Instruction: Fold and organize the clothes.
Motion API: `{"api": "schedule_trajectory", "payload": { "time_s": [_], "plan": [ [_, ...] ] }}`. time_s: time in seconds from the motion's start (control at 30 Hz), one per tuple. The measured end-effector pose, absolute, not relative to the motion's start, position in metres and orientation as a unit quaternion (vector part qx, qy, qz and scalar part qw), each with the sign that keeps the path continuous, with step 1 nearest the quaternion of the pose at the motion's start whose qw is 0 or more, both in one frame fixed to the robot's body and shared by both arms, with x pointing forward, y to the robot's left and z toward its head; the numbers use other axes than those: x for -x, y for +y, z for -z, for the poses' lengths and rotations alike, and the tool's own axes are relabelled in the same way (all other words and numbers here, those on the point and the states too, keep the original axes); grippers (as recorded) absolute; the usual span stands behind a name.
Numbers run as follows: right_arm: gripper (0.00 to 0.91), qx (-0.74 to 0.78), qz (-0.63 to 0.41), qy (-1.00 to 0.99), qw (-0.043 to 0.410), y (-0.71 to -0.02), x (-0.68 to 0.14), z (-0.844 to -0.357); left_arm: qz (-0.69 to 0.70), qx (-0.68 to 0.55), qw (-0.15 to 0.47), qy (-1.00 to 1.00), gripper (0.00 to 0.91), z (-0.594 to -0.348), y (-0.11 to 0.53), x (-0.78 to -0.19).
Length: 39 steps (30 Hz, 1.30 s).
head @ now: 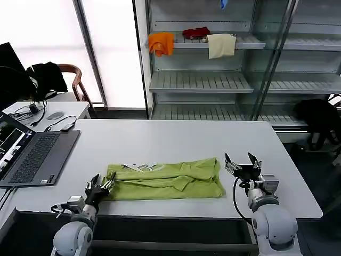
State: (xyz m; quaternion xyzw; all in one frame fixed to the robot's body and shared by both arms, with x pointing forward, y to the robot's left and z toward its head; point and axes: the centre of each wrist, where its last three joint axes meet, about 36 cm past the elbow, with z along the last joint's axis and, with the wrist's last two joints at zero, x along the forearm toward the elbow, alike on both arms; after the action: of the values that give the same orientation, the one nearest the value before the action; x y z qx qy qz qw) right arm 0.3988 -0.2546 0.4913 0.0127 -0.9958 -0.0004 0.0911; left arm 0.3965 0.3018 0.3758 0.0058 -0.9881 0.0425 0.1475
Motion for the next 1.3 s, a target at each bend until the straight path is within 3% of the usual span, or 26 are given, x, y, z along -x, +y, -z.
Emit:
{"api": "schedule_trajectory", "payload": {
  "time_s": [0.5,1.03,1.07,1.1,1.13,1.3],
  "plan": [
    [0.907,-0.015,0.01,-0.995,0.096,-0.256,-0.399,-0.488,-0.038,0.004,0.133,-0.99,0.0,-0.367,0.296,-0.39],
    [0.907,-0.009,0.011,-0.995,0.099,-0.262,-0.398,-0.486,0.0,0.014,0.096,-0.995,0.0,-0.377,0.31,-0.392],
    [0.907,-0.009,0.012,-0.995,0.1,-0.261,-0.399,-0.486,0.003,0.014,0.096,-0.995,0.06,-0.378,0.314,-0.392],
    [0.907,-0.01,0.013,-0.995,0.101,-0.26,-0.399,-0.485,0.007,0.012,0.096,-0.995,0.816,-0.379,0.318,-0.392],
    [0.907,-0.01,0.013,-0.995,0.101,-0.26,-0.399,-0.485,0.009,0.012,0.097,-0.995,0.907,-0.379,0.321,-0.392],
    [0.907,-0.013,0.014,-0.995,0.101,-0.257,-0.4,-0.485,0.007,0.014,0.11,-0.994,0.907,-0.376,0.322,-0.388]
  ]
}}
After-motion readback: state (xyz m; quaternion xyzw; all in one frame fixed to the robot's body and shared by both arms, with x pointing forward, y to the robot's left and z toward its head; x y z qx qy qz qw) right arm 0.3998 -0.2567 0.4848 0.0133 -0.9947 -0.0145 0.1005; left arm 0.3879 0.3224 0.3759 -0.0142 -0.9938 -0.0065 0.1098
